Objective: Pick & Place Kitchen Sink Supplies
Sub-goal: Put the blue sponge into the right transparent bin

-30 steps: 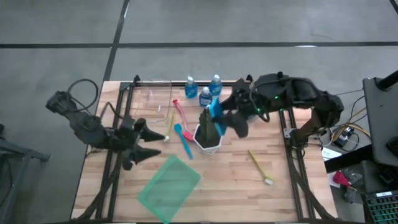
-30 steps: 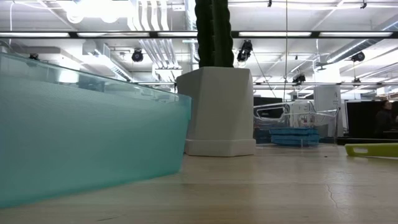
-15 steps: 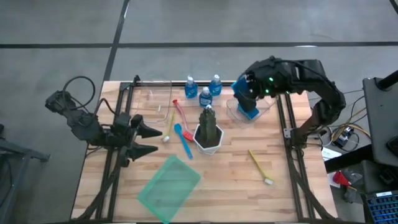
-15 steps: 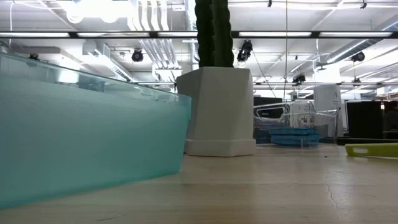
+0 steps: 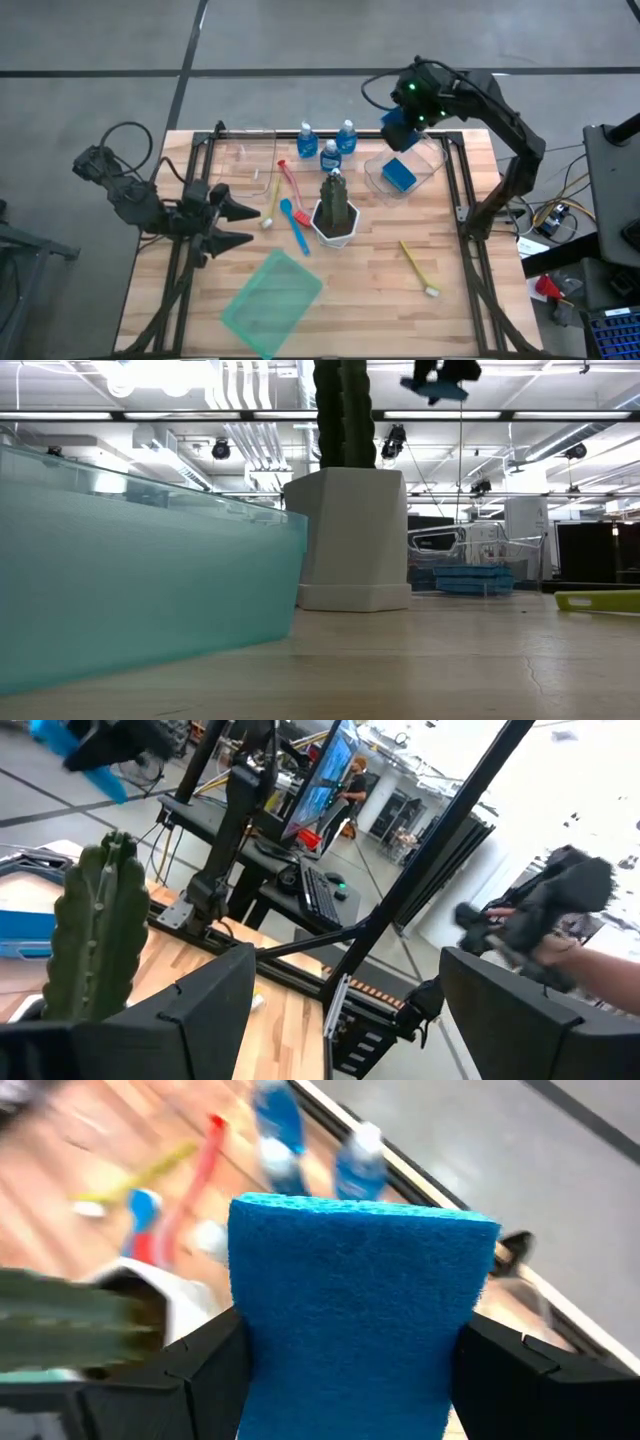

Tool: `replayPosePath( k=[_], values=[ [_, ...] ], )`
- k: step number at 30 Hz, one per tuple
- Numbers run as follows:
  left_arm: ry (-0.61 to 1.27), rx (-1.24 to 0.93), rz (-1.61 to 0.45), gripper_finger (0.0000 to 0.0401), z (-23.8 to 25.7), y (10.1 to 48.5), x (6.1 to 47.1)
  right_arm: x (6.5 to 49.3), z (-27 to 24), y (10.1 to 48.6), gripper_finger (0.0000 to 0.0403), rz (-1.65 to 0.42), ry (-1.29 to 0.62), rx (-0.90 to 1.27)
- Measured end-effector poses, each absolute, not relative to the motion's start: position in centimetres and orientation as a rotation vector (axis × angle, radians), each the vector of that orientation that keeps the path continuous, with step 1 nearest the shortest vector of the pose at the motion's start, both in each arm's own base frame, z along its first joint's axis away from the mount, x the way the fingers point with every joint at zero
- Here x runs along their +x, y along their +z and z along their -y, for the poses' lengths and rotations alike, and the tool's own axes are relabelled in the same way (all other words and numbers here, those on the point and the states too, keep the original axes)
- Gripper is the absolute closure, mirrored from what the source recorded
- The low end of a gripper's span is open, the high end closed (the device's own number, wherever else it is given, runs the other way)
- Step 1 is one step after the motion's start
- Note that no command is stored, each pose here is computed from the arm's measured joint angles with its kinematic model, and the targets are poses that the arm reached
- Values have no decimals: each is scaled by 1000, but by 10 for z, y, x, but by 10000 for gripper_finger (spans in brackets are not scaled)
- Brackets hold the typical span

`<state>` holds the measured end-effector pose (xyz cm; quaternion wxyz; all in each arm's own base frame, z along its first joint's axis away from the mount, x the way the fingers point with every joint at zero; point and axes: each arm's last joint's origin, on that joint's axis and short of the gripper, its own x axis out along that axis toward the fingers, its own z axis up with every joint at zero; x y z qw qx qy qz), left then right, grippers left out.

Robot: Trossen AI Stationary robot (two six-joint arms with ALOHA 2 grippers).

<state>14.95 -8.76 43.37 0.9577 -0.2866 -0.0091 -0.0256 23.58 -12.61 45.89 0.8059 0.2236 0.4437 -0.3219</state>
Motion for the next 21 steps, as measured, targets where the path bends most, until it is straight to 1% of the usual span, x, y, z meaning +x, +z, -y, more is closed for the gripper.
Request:
replayPosePath(
  k=[5,10,16,21],
  values=[
    [-56,-600,44,94,87,437,149,229,159,424,131,-1112,-694,489],
    [-40,-605,55,94,86,437,148,225,182,383,131,-1243,-658,490],
    [-16,-621,64,94,85,438,148,226,198,339,131,-1294,-611,517],
    [9,-622,71,94,84,438,148,226,200,303,131,-1343,-575,530]
  ],
)
